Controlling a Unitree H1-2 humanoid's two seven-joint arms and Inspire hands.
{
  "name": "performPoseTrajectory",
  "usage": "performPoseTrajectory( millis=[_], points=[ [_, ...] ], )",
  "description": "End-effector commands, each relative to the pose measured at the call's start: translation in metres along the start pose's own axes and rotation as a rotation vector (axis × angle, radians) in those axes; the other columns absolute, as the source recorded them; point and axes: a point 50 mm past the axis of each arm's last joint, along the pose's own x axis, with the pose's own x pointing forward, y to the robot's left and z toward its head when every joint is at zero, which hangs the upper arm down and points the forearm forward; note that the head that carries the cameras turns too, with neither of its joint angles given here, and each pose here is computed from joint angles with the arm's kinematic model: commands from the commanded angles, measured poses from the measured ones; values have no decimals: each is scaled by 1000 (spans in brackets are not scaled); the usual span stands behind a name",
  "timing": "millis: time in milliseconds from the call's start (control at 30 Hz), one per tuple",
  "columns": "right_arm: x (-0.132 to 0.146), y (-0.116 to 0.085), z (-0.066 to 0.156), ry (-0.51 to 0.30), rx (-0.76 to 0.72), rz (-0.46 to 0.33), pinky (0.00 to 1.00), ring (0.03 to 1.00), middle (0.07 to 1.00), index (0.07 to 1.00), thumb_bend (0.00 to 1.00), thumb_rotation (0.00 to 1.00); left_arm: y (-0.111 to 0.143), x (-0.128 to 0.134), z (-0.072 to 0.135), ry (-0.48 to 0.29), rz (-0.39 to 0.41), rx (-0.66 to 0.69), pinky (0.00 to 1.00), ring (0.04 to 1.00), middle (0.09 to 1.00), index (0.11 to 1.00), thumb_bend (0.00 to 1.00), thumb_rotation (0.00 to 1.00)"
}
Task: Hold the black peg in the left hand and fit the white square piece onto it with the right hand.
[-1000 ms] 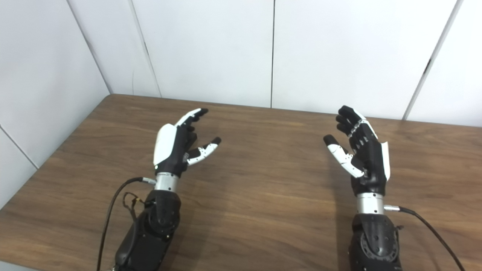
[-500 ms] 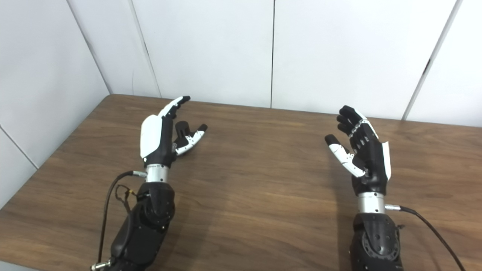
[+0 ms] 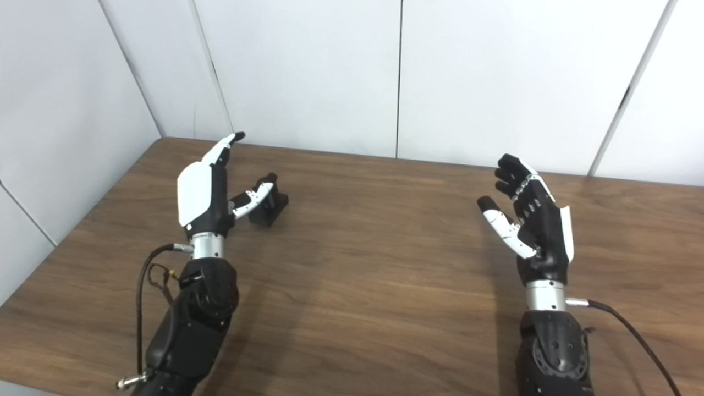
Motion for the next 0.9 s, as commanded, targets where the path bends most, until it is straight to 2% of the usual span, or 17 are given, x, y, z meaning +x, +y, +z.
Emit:
performPoseTrajectory(
  millis=[0,100,200,333,533,867],
  points=[
    [-45,-27,-32,130,-45,-26,802,818,821,790,654,301,14,25,13,-47,79,30,697,862,880,839,628,354],
    [-45,-27,-32,130,-36,-28,794,814,824,789,660,305,12,26,11,1,47,81,727,899,916,846,696,454],
    [-46,-27,-32,129,-45,-26,788,810,823,790,663,322,9,27,10,70,15,116,714,919,945,842,753,509],
    [-46,-27,-31,126,-32,-27,801,817,825,786,661,327,6,26,7,107,-15,153,718,937,965,832,827,600],
    [-47,-26,-31,126,-39,-27,796,809,821,786,650,340,3,23,6,125,-75,193,890,990,998,838,982,724],
    [-49,-24,-32,130,-32,-32,827,824,819,784,645,327,1,12,11,126,-158,204,936,1000,1000,837,1000,806]
  ],
)
